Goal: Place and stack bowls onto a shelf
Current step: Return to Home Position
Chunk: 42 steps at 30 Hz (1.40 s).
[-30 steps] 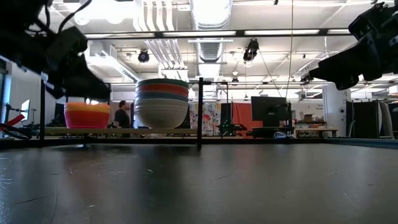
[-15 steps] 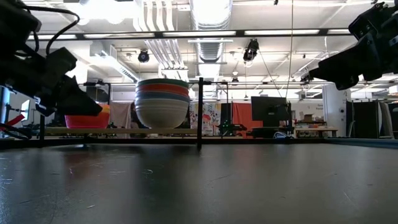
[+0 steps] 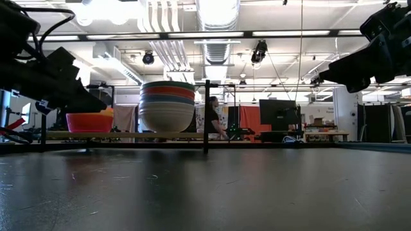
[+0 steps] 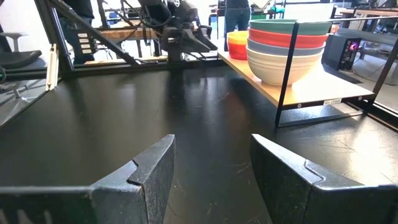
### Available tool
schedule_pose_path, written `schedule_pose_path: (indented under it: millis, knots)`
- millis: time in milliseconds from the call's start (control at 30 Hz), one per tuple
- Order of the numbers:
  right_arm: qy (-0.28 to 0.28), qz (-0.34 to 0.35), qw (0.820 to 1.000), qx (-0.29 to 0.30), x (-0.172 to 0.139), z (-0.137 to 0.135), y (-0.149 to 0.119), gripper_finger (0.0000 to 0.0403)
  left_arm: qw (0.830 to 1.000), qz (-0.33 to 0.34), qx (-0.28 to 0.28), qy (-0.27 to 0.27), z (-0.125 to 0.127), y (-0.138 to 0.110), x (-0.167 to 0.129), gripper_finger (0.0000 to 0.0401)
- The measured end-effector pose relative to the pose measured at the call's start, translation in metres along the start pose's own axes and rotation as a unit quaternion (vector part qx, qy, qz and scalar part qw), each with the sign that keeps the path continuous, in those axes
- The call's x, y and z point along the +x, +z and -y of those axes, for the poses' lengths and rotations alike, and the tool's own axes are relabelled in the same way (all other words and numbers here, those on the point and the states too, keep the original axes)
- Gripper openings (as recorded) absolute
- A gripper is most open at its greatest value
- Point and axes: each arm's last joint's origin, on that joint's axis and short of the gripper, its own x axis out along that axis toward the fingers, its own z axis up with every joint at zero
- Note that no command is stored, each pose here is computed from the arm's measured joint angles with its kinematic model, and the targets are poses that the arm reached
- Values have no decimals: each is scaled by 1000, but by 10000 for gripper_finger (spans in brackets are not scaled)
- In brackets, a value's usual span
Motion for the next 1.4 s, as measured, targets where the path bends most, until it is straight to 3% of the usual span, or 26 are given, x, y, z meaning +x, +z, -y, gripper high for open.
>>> schedule_pose_path:
  millis: [500,700,1000,1400]
  knots:
    - [0,0,1000,0,0,0,0,196,998,18,-48,-26,18,36,-3,150]
    - [0,0,1000,0,0,0,0,196,997,25,-60,-30,8,27,-5,150]
    - [0,0,1000,0,0,0,0,196,987,65,-132,-57,-10,27,-14,150]
    - [0,0,1000,0,0,0,0,196,984,131,-102,-68,-21,43,-25,150]
